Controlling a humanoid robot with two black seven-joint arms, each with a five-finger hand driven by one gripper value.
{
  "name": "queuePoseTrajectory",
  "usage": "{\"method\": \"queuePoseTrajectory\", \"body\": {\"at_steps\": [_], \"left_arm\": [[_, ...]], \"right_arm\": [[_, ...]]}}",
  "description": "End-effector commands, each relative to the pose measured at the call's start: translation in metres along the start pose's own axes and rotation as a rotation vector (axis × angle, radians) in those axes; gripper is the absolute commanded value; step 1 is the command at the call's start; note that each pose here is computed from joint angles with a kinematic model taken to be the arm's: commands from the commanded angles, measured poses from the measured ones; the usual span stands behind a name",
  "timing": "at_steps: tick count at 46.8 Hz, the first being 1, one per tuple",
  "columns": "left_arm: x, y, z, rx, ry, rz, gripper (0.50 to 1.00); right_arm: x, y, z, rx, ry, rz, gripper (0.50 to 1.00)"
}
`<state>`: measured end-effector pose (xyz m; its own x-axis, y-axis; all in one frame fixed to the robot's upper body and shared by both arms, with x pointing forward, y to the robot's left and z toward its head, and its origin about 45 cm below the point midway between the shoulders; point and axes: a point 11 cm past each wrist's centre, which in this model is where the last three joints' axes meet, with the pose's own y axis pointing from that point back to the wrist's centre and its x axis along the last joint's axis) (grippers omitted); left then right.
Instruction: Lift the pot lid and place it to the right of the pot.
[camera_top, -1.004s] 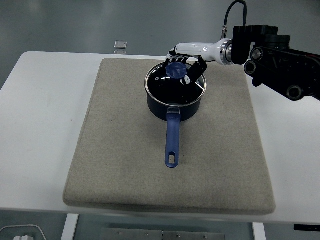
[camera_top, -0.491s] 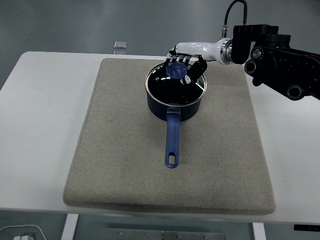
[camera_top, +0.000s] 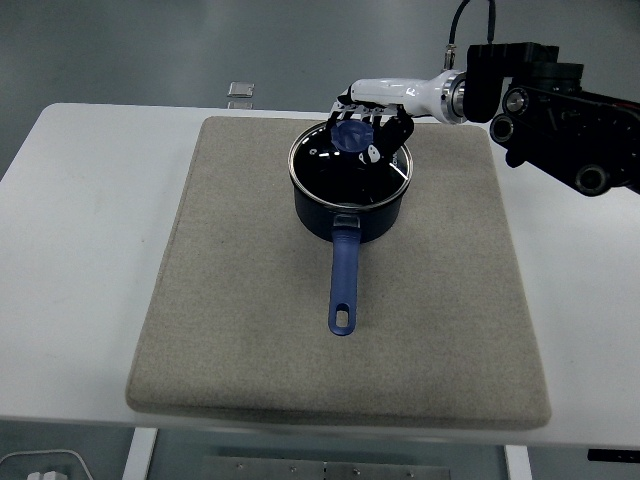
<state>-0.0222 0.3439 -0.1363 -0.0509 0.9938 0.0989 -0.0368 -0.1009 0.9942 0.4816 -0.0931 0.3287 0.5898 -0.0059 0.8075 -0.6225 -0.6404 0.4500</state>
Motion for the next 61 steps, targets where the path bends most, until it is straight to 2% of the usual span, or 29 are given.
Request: {"method": "queuePoseTrajectory", "body": {"at_steps": [1,16,21,29,43,51,57,61], "left_arm": [[0.000,0.000,0.000,-0.001,0.000,0.000,1.000],[0.000,0.000,0.000,0.001,0.000,0.000,1.000],[0.000,0.000,0.000,-0.001,0.000,0.000,1.000],[0.000,0.000,0.000,0.001,0.000,0.000,1.000],[0.000,0.000,0.000,-0.001,0.000,0.000,1.000],[0.001,0.000,0.000,-0.001,0.000,0.001,1.000],[0.000,0.000,0.000,0.001,0.000,0.000,1.000],[0.000,0.000,0.000,-0.001,0.000,0.000,1.000]], "right_arm": [[0.001,0.000,-0.001,0.000,0.003,0.002,0.500],[0.010,0.004,0.000,-0.005,0.010,0.014,0.500],[0.018,0.009,0.000,-0.008,0.015,0.021,0.500],[0.039,0.027,0.015,-0.041,0.007,0.061,0.500],[0.048,0.050,0.046,-0.095,-0.014,0.095,0.500],[0.049,0.056,0.055,-0.111,-0.023,0.102,0.500],[0.045,0.075,0.086,-0.173,-0.052,0.118,0.500],[0.039,0.077,0.096,-0.192,-0.059,0.114,0.500]]}}
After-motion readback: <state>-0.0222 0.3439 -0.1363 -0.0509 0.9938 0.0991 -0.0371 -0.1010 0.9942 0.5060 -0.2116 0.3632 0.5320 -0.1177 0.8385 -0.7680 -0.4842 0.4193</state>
